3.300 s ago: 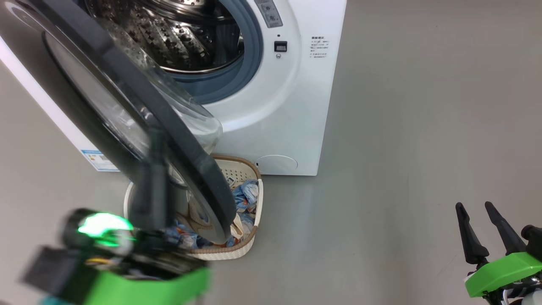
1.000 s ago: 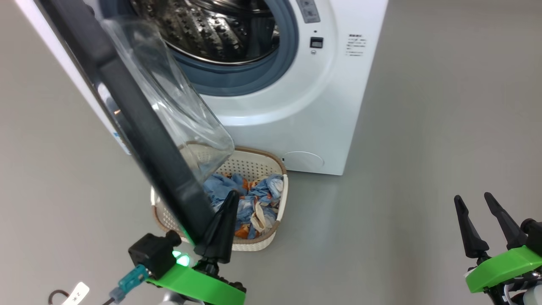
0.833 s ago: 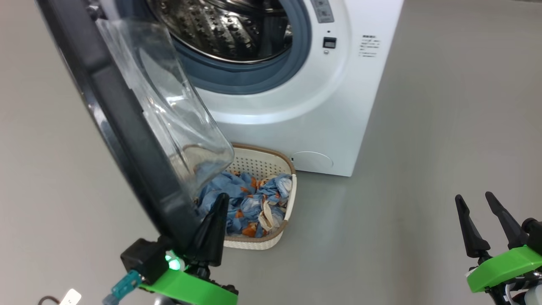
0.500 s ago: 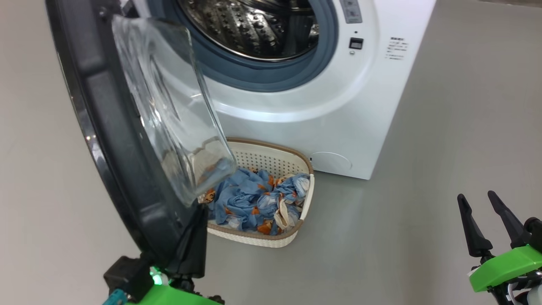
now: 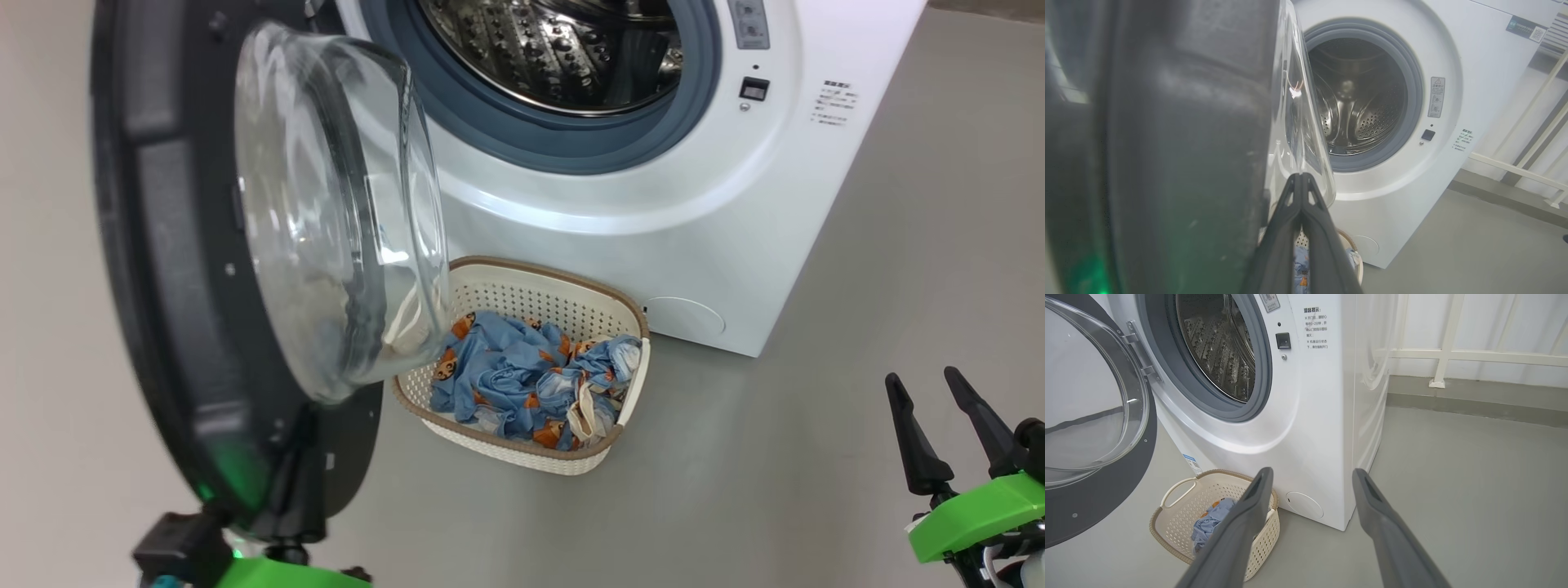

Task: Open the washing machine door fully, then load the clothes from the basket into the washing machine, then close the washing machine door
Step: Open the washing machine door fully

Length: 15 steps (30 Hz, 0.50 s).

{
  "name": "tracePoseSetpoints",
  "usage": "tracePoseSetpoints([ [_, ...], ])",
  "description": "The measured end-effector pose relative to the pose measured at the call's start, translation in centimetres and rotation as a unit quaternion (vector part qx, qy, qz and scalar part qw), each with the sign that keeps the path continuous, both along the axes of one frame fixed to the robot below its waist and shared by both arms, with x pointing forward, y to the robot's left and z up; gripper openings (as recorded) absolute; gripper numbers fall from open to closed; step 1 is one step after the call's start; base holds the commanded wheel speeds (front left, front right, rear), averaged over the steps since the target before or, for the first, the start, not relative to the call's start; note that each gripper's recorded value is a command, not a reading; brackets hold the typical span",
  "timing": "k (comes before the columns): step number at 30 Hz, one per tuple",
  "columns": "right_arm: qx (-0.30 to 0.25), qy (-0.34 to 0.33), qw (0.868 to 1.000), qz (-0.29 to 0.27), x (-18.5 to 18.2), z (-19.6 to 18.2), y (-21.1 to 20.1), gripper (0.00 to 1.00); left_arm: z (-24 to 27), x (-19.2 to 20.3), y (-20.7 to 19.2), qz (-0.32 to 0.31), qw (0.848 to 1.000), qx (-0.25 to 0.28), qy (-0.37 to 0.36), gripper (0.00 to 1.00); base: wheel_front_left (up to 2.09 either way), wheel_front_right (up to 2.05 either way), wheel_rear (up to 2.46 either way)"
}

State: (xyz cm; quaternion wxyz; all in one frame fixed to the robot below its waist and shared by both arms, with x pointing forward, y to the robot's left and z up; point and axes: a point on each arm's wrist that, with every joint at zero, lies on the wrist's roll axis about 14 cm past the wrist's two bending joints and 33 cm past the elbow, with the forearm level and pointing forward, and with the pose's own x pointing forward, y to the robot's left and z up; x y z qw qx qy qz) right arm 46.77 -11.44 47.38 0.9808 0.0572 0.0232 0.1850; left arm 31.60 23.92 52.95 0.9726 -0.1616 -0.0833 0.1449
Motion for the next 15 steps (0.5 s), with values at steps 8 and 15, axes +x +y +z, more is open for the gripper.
tracePoseSetpoints([
  [8, 0.000, 0.001, 1.000, 0.011, 0.1, -0.2, 0.8, 1.00, -0.3, -1.7, 4.5, 0.072, 0.997, 0.024, 0.015, 0.00, 0.00, 0.00, 0.00],
  [15, -0.002, 0.008, 1.000, 0.014, 0.3, -0.8, 0.9, 1.00, -1.0, -3.2, 8.2, 0.129, 0.990, 0.040, 0.035, 0.00, 0.00, 0.00, 0.00],
])
